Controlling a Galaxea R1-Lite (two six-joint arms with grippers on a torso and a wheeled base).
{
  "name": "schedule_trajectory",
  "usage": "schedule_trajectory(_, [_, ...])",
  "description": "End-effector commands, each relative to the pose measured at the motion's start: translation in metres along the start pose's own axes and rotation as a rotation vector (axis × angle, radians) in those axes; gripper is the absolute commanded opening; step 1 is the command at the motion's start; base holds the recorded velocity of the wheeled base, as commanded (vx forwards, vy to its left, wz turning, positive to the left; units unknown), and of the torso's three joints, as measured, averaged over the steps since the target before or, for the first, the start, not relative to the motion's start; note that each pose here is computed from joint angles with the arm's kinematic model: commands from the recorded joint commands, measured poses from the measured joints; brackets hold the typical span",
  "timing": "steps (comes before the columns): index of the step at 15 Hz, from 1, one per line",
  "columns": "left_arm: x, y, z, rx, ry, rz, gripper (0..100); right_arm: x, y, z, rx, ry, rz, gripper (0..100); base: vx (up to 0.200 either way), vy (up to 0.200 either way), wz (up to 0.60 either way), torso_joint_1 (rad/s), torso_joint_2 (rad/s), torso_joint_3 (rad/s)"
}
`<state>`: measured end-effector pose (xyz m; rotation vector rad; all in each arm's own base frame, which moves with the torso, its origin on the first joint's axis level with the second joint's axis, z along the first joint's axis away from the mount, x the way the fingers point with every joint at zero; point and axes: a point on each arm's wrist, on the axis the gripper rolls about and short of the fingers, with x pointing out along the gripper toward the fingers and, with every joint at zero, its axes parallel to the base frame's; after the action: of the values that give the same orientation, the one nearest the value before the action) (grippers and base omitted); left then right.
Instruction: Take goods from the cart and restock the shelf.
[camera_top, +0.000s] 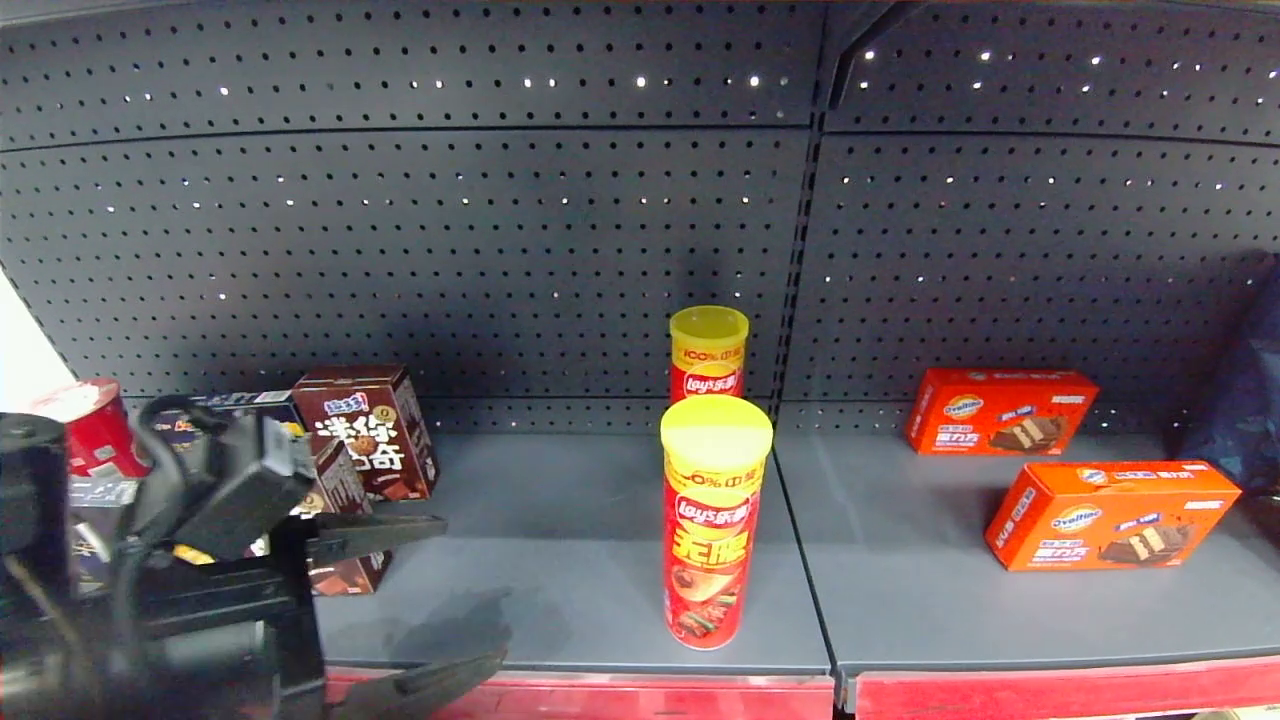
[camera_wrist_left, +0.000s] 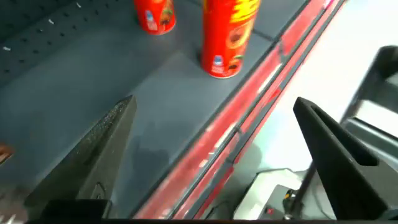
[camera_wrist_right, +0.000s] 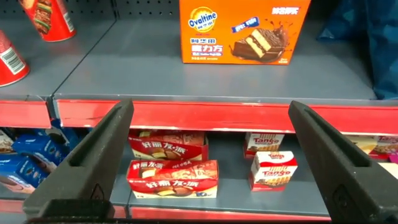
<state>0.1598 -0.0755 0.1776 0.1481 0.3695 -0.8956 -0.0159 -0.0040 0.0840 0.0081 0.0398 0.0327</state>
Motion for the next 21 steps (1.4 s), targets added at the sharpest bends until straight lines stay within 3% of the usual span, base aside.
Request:
schedule_trajectory(1, [0.057,0.016,-0.015,-0.031,0.161,0.059,100,0.0,0.0,0.0,0.0,0.003,-0.013,100,0.0,0.0,0.0,0.0,0.0,0.0])
schedule_trajectory(3, [0.08,0.023,-0.013,-0.018,0.201,0.156,100,0.0,-0.001,0.0,0.0,0.001,-0.031,100,0.0,0.0,0.0,0.0,0.0,0.0])
schedule_trajectory(7, [0.117,0.027,0.003,0.013,0.2,0.217,100,0.0,-0.001,0.0,-0.002,0.001,-0.035,100,0.0,0.0,0.0,0.0,0.0,0.0])
schedule_trajectory(10, [0.128,0.019,0.004,-0.007,0.204,0.204,100,0.0,-0.001,0.0,-0.005,0.001,-0.035,100,0.0,0.0,0.0,0.0,0.0,0.0])
schedule_trajectory(12, [0.133,0.018,0.002,-0.015,0.216,0.203,100,0.0,-0.001,0.0,-0.005,0.001,-0.036,100,0.0,0.0,0.0,0.0,0.0,0.0])
schedule_trajectory(15, [0.146,0.021,0.012,-0.038,0.19,0.221,100,0.0,-0.001,0.0,-0.005,0.0,-0.035,100,0.0,0.0,0.0,0.0,0.0,0.0])
schedule_trajectory(21, [0.156,0.016,0.021,-0.031,0.165,0.209,100,0.0,-0.001,0.0,-0.005,0.0,-0.036,100,0.0,0.0,0.0,0.0,0.0,0.0])
